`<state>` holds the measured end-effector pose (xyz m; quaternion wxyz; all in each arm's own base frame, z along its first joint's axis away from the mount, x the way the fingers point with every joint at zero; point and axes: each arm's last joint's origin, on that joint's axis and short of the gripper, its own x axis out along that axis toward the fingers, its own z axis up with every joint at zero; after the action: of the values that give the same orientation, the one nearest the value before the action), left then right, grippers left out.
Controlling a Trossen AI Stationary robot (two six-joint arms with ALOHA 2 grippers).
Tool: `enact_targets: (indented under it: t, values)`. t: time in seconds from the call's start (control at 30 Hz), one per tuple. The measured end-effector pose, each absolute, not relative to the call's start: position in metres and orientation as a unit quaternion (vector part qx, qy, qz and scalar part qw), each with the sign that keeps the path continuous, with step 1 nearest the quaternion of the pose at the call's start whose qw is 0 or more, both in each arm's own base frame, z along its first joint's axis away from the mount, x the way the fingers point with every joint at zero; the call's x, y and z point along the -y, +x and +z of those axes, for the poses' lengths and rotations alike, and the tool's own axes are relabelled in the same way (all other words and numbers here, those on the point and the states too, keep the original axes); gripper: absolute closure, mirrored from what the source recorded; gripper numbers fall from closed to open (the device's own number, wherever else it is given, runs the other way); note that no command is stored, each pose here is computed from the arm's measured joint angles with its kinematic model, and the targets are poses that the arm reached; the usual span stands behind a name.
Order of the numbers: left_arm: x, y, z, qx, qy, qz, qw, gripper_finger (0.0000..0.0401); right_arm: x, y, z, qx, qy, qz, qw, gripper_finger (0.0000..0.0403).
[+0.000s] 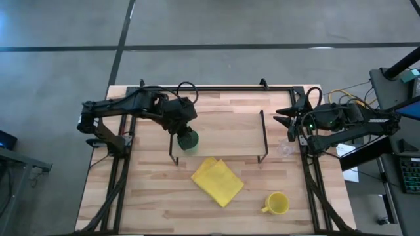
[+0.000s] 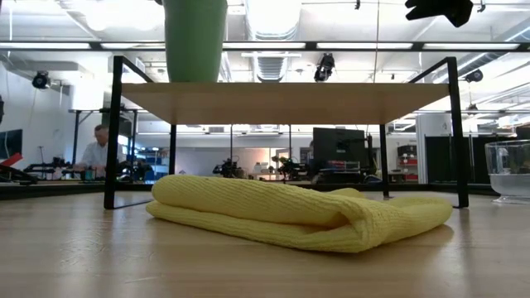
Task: Stack small to large cups/mugs on shelf
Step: Put the green cup on the shelf
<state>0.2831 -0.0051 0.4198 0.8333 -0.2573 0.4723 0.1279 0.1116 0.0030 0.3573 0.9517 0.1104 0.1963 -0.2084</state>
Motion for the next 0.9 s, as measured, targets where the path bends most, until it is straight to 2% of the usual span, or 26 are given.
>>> enact_targets:
  t: [0.23,0.9]
  values:
    - [0.004,0.28,0.412,-0.495,-0.228,0.15,0.825,0.0395,-0.003,0.112,0.357,-0.196,0.111,-0.208,0.952,0.0268]
    - [0.002,0.285,0.387,-0.521,-0.209,0.181,0.808,0.0401,-0.003,0.112,0.357,-0.196,0.11,-0.208,0.952,0.0268]
